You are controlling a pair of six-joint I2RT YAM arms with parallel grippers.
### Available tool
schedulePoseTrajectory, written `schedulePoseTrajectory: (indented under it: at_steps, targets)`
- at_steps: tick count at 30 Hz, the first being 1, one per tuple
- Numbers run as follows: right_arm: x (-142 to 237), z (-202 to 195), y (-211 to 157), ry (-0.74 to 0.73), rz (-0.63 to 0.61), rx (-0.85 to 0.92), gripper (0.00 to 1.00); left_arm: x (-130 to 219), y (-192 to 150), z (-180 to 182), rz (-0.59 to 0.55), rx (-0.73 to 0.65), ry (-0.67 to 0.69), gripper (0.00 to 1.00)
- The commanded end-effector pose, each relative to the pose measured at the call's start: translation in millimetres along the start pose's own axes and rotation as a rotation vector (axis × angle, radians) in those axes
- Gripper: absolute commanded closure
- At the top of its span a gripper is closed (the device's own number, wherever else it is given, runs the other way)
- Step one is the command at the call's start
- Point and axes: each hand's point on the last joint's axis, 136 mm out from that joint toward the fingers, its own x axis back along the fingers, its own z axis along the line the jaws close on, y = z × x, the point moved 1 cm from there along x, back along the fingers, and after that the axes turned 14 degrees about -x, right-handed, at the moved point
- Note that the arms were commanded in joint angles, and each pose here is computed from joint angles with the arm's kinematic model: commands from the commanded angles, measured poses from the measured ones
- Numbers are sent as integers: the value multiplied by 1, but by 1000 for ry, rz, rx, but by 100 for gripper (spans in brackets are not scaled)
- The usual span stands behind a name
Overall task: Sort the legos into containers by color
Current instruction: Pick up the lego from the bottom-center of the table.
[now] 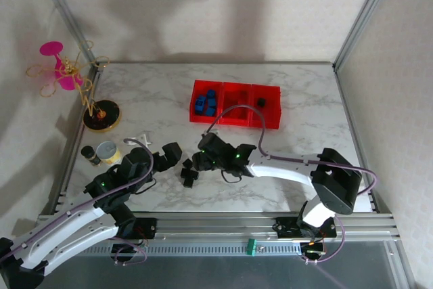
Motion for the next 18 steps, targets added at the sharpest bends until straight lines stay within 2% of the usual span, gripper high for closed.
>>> schedulePoseTrajectory:
  at_steps: [1,5,18]
  targets:
    - [-13,9,-23,15,51,-30,30,3,-7,14,11,12,58,0]
    - [-26,18,-35,9,75,-23,30,4,-7,17,4,18,67,0]
    - [-50,19,-39,-21,74,-99,28,4,-11,20,3,25,64,0]
